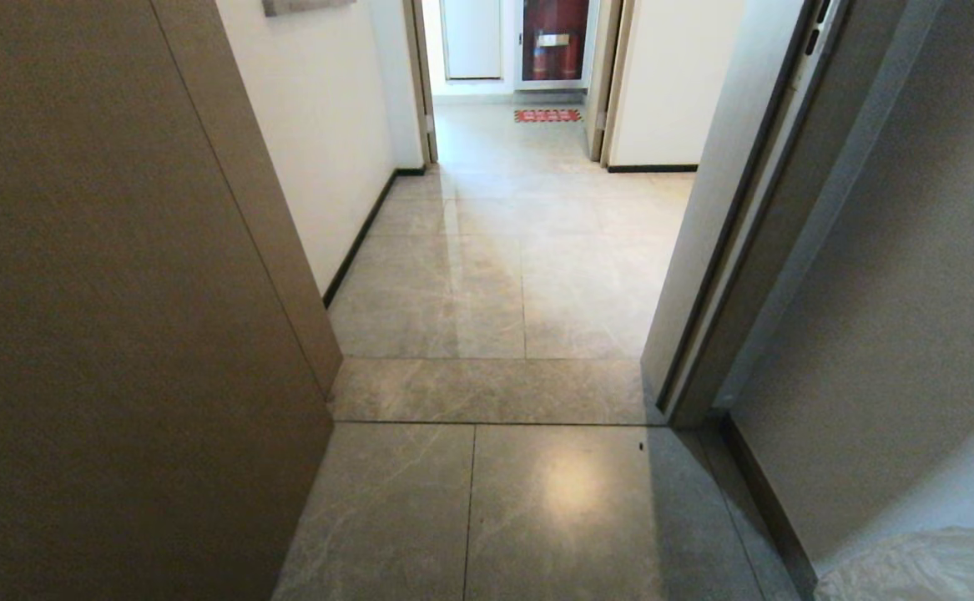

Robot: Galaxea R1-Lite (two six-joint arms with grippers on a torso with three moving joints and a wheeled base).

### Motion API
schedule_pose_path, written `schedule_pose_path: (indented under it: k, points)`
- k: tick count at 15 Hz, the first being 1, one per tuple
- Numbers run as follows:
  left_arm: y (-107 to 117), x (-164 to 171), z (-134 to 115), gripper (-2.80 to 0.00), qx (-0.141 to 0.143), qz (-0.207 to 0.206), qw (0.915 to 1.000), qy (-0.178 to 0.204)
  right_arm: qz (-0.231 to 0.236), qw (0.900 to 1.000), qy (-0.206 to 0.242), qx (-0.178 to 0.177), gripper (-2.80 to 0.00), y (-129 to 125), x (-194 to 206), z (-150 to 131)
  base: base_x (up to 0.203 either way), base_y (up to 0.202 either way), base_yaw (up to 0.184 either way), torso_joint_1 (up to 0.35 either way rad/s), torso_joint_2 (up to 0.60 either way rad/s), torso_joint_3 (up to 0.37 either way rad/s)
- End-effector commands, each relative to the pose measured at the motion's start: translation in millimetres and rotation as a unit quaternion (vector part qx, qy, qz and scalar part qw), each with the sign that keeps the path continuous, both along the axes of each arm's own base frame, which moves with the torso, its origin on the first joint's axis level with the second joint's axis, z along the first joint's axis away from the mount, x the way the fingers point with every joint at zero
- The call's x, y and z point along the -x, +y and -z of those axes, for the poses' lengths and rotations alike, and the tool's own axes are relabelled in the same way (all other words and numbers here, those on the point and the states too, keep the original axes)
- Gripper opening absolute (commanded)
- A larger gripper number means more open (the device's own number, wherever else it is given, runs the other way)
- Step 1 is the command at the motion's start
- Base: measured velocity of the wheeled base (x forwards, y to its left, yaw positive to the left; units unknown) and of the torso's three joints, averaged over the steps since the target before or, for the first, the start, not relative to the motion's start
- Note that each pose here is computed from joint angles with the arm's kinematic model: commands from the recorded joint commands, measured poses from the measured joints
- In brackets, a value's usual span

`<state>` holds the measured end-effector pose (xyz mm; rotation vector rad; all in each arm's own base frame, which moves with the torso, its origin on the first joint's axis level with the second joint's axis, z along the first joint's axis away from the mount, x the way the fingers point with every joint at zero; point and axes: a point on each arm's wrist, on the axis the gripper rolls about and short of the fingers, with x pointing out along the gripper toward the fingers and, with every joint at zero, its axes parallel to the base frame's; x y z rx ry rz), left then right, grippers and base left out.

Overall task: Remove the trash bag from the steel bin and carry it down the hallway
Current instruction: Put the trash bag at the door

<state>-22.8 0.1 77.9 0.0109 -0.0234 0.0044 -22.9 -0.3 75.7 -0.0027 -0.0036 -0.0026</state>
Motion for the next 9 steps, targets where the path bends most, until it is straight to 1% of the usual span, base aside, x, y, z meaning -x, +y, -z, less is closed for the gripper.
schedule_pose_path:
  k: [1, 9]
  points:
    - [0.0, -0.8, 3.0, -2.80, 0.001, 0.000, 1.0000, 0.006, 0.000, 1.000, 0.000, 0.000, -2.80, 0.0, -0.1, -0.1, 0.193, 0.000, -0.002, 0.007, 0.00, 0.002]
    - [0.0, -0.8, 2.9, -2.80, 0.000, -0.001, 1.0000, 0.005, -0.001, 1.000, 0.000, 0.000, -2.80, 0.0, -0.1, -0.1, 0.193, 0.000, 0.000, 0.003, 0.00, 0.003]
